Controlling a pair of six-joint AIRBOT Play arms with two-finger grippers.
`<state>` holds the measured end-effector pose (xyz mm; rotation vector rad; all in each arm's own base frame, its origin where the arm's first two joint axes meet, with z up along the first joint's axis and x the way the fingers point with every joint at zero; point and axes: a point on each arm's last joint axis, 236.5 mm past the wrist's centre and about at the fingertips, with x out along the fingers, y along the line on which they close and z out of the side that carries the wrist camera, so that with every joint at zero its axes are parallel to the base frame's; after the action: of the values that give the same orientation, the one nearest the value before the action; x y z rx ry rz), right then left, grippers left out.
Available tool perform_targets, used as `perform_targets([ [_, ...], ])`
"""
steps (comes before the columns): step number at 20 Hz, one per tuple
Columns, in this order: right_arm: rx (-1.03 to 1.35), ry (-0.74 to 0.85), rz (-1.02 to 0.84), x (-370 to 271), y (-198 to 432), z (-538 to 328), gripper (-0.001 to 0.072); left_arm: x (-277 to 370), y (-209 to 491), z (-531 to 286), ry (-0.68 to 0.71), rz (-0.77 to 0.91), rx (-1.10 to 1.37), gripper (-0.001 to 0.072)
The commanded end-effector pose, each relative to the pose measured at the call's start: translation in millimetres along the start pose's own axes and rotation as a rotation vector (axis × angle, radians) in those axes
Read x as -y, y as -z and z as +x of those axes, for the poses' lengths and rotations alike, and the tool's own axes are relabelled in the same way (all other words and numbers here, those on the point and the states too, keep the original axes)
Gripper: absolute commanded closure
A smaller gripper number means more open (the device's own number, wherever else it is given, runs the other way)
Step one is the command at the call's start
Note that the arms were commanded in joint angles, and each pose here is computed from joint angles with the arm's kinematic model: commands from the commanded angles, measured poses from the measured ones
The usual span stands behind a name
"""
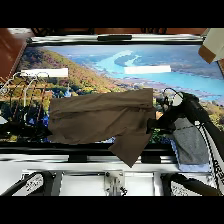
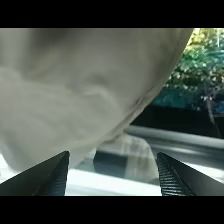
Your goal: Fold the shirts.
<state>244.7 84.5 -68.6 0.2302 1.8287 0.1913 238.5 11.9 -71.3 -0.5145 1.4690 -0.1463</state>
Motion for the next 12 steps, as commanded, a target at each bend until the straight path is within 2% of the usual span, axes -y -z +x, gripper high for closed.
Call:
perform_targets([
  [1,0.070,-0.003,0.072,6.1,-13.8,21.1,0.0072,-11.2,-3.0,-5.3,-0.003,-0.034,0.028,0.0229],
  [6,0.094,-0.053,0.110,-2.8,-24.7,29.1,0.0079,-14.2,-4.3,9.4,-0.006,-0.045,0.016,0.0230],
  [8,0.108,-0.053,0.112,-2.6,-28.5,29.2,0.0229,-15.2,-11.0,13.3,0.001,-0.059,0.035,0.0229],
  [11,0.115,-0.056,0.113,-3.1,-30.1,29.1,0.0230,-12.2,-17.0,21.4,0.033,-0.089,0.041,0.0221],
  [12,0.113,-0.056,0.116,-3.2,-29.7,29.1,0.0325,-9.9,-15.8,26.3,0.046,-0.092,0.025,0.0221],
])
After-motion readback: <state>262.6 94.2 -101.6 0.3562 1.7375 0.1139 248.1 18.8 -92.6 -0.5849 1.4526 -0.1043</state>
